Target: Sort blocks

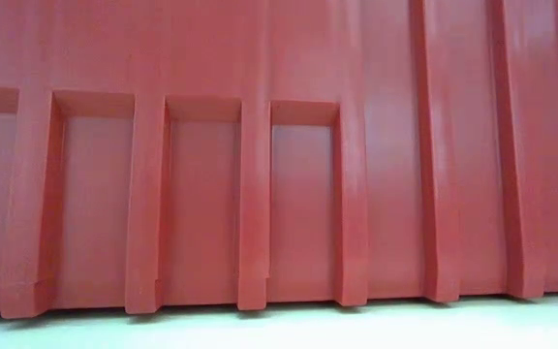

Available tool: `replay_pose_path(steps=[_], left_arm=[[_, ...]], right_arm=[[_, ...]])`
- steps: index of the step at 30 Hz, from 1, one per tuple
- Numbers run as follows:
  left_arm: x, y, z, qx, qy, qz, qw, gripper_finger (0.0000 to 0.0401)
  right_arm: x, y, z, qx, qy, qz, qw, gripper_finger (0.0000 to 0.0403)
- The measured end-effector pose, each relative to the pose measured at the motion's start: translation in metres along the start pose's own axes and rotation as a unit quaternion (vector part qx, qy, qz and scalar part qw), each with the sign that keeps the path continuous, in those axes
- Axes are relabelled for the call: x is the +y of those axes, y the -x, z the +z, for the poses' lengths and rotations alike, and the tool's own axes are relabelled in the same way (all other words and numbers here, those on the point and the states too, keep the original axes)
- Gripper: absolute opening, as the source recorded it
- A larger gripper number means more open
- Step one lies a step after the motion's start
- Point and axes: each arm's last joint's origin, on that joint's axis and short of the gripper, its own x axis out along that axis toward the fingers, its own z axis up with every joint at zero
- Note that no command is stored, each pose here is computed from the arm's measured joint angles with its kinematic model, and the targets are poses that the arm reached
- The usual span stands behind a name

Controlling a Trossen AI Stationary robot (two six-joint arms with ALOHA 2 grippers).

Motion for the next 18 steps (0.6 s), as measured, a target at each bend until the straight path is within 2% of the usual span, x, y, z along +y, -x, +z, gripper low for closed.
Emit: replay_pose_path(steps=[3, 6, 18], left_arm=[[0.0, 0.0, 0.0, 0.002, 0.0, -0.001, 1.0, 0.0312], [0.0, 0.0, 0.0, 0.007, 0.0, -0.005, 1.0, 0.0312], [-0.001, 0.0, -0.001, 0.024, 0.0, -0.017, 1.0, 0.0312]], right_arm=[[0.005, -0.003, 0.004, 0.012, 0.044, -0.005, 0.999, 0.0234], [0.01, -0.009, 0.007, 0.033, 0.071, -0.014, 0.997, 0.0243], [0.023, -0.04, 0.003, 0.137, 0.133, -0.006, 0.982, 0.0221]])
